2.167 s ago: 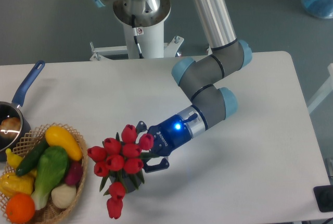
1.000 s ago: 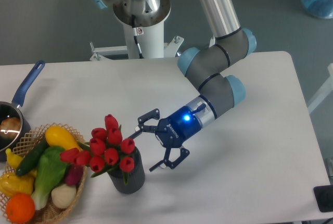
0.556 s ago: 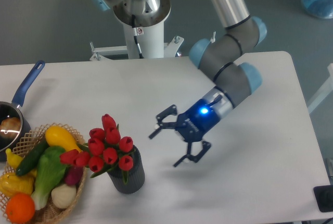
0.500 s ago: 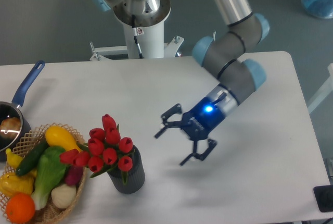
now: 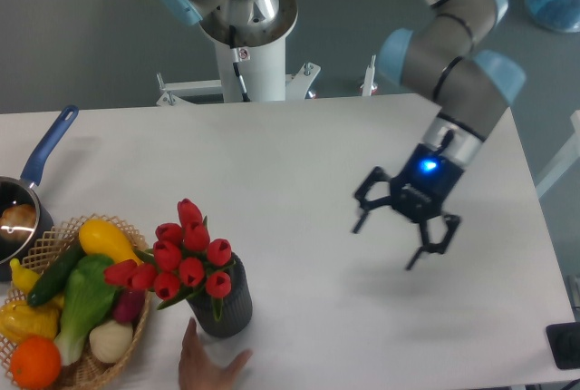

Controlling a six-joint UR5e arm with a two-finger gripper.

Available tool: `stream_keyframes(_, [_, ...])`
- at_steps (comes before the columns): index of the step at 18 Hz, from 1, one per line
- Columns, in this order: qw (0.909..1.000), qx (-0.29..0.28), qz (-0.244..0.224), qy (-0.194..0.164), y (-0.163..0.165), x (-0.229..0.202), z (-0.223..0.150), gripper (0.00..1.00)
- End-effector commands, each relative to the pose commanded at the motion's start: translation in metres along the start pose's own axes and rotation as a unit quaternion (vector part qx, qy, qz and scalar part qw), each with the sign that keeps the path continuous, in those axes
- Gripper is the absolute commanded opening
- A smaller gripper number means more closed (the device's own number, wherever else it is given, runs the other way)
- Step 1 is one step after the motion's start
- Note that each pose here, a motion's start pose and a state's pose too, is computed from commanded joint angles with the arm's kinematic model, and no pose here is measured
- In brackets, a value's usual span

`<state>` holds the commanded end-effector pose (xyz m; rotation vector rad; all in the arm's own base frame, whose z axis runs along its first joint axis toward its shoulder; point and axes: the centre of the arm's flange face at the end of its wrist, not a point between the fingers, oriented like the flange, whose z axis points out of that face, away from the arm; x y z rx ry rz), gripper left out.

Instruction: Insert the flowers into the vase

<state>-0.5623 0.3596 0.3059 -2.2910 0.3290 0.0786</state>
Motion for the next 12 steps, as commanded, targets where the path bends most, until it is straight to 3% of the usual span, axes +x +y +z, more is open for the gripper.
stream_keyframes(3, [0.9961, -0.086, 0.014, -0.014, 0.005, -0.008, -0.008, 1.00])
stream_keyframes(6, [0.9848, -0.171, 0.021, -0.021, 0.010, -0.010, -0.010, 1.00])
stream_keyframes(9, [0.9798, -0.196, 0.026, -0.027, 0.009, -0.014, -0.014, 1.00])
stream_keyframes(12, [0.9636, -0.264, 0.028, -0.034, 0.012, -0.017, -0.019, 1.00])
